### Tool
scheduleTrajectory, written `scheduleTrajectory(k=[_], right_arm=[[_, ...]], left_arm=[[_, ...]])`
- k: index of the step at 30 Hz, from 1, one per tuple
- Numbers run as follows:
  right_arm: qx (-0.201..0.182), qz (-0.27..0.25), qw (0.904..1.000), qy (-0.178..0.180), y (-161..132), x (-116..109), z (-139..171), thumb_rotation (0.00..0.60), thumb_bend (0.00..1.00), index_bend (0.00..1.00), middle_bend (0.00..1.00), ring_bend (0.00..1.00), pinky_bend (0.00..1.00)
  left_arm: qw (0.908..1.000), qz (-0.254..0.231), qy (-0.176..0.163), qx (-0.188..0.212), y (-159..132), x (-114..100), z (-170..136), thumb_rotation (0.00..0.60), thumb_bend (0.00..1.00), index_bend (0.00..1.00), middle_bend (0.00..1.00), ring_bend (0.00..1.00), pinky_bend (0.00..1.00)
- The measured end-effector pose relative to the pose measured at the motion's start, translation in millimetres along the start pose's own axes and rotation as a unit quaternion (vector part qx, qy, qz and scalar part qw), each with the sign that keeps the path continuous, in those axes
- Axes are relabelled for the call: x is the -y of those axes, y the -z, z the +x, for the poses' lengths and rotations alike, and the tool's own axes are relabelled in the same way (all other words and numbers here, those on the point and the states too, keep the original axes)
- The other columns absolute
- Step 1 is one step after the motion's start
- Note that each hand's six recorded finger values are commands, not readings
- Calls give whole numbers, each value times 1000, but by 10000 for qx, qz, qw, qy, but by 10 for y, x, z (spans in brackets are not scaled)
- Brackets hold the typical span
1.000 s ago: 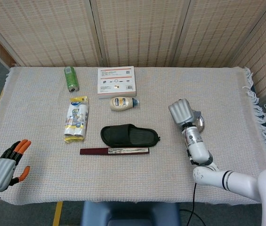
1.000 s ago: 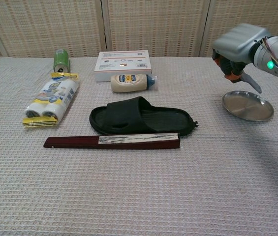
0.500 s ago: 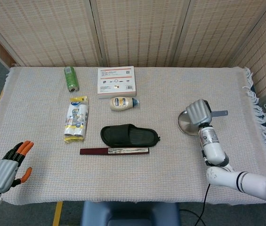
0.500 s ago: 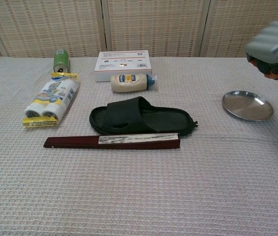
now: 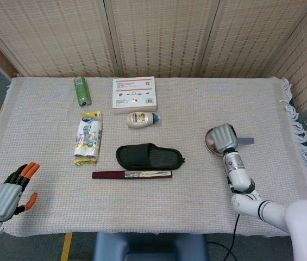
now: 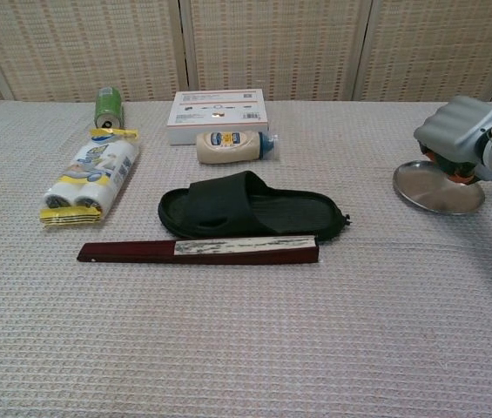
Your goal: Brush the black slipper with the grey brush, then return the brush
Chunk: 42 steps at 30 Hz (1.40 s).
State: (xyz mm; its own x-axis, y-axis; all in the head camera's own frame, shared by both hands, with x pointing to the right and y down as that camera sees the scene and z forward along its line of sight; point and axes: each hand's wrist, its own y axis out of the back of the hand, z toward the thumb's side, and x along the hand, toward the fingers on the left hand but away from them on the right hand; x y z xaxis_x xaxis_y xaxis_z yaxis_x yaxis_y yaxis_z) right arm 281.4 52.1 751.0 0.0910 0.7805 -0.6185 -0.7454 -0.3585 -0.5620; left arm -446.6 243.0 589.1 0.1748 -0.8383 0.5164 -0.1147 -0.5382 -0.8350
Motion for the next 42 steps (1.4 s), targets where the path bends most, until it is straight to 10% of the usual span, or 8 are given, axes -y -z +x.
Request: scheduleTrajectory(k=[12, 25, 30, 36, 42], right_arm=[[-43, 51, 10000, 26, -52, 73, 10, 600, 292, 148, 212, 219, 675], [-16, -164, 9999, -10, 60, 61, 132, 600, 293, 70, 186, 201, 642], [61, -774, 9966, 284, 152, -88, 258, 600, 276, 16, 148, 141, 412], [55, -2477, 9664, 687, 284, -151, 765, 600, 204, 0, 8, 0, 51], [262, -3601, 9264, 1066, 560, 224, 1752, 600, 154, 0, 0, 0, 0]], left_arm=[[10000, -9, 14, -25, 7, 12, 3, 600, 510, 0, 0, 0, 169], [10000, 9, 11, -7, -7, 6, -15, 600, 509, 0, 0, 0, 171], [10000, -1, -7, -25, 10, -8, -21, 600, 509, 0, 0, 0, 171], [9998, -25, -181, -2, 29, -60, -22, 600, 505, 0, 0, 0, 165], [9986, 3, -524, 110, 37, -137, 6, 600, 498, 0, 0, 0, 113]])
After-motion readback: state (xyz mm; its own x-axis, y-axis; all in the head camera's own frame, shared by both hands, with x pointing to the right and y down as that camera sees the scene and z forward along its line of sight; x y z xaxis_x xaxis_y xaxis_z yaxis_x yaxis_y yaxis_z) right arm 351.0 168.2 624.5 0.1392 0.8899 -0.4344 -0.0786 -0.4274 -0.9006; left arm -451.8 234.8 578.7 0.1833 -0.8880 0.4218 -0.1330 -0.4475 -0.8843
